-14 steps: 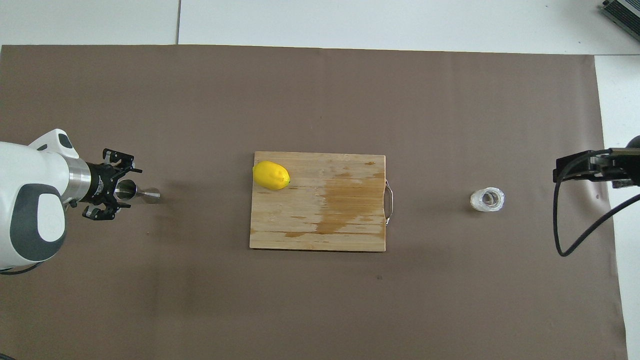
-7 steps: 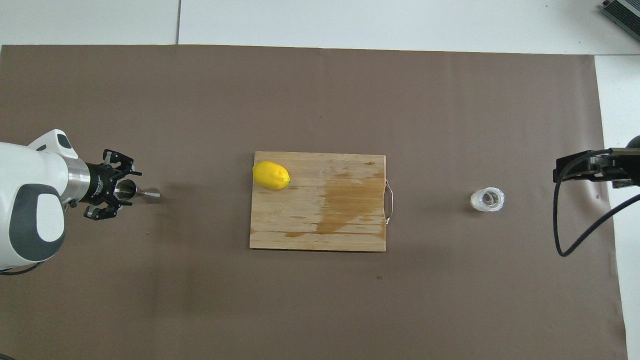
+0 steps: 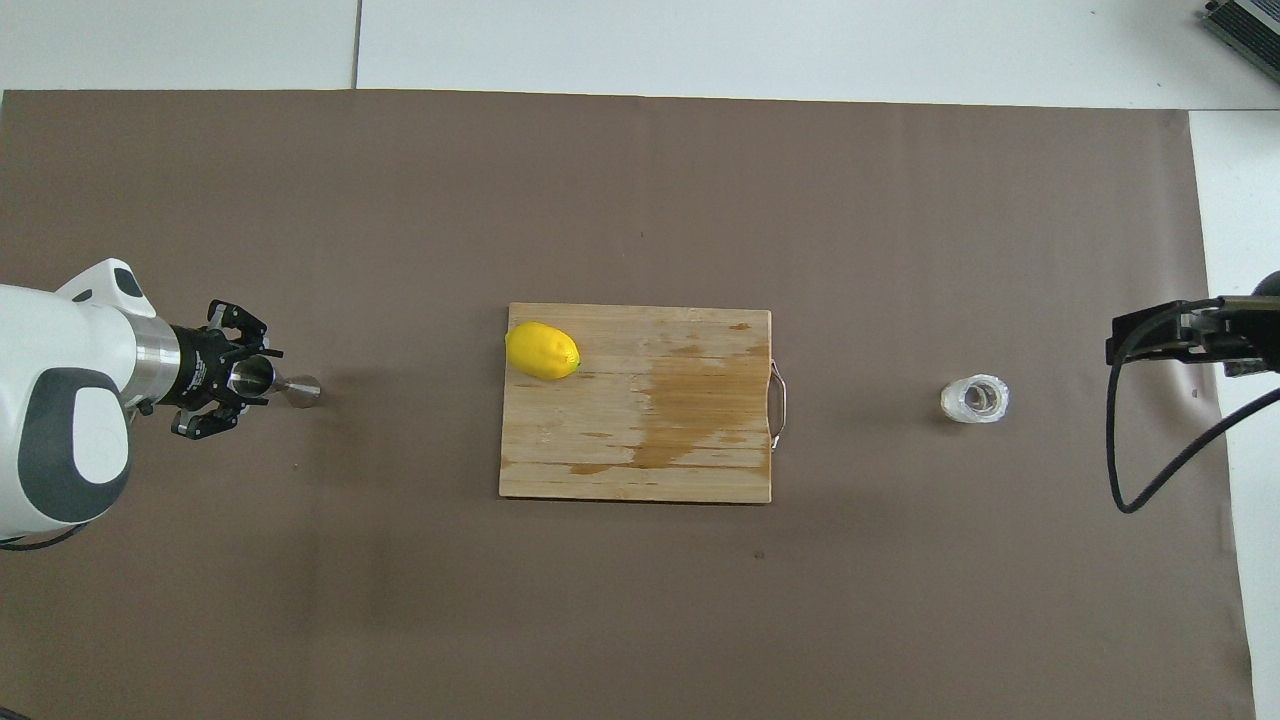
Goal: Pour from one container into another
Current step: 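Close the left gripper around the steel cup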
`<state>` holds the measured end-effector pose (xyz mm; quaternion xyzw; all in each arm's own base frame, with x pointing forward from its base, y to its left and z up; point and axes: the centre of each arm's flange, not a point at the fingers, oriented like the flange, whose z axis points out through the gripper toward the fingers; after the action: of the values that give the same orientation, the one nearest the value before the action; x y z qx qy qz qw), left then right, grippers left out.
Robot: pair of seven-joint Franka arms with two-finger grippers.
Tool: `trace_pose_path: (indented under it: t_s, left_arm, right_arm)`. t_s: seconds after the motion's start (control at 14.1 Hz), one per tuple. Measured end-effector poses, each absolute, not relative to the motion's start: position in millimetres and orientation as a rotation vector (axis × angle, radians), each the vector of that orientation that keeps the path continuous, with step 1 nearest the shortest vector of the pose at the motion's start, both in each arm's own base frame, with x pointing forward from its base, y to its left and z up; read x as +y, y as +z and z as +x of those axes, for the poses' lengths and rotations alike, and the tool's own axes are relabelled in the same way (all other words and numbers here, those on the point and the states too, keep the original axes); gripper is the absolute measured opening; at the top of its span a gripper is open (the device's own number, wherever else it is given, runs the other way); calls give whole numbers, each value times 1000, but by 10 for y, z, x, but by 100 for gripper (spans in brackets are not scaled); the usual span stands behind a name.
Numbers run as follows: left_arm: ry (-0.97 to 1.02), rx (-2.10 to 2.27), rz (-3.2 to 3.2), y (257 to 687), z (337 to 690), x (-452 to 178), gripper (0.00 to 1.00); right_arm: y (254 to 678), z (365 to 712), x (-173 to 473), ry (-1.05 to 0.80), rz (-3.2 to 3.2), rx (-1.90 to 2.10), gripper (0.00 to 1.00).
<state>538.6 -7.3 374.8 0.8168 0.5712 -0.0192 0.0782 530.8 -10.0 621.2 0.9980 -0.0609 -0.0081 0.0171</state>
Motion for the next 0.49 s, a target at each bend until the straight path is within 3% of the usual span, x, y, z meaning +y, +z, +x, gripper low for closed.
trace_pose_path:
  t_s: [0.07, 0.21, 0.49]
  left_arm:
    - [-58, 1710, 2446, 3748, 5386, -73, 54]
    - [-58, 1711, 2446, 3746, 5385, -73, 41]
    - [-57, 1710, 2444, 3759, 5392, -74, 40]
  right_arm:
    - [6212, 5308, -100, -25, 3102, -189, 100]
    - [6212, 5308, -100, -25, 3102, -189, 100]
    - [6212, 5308, -100, -25, 3102, -189, 100]
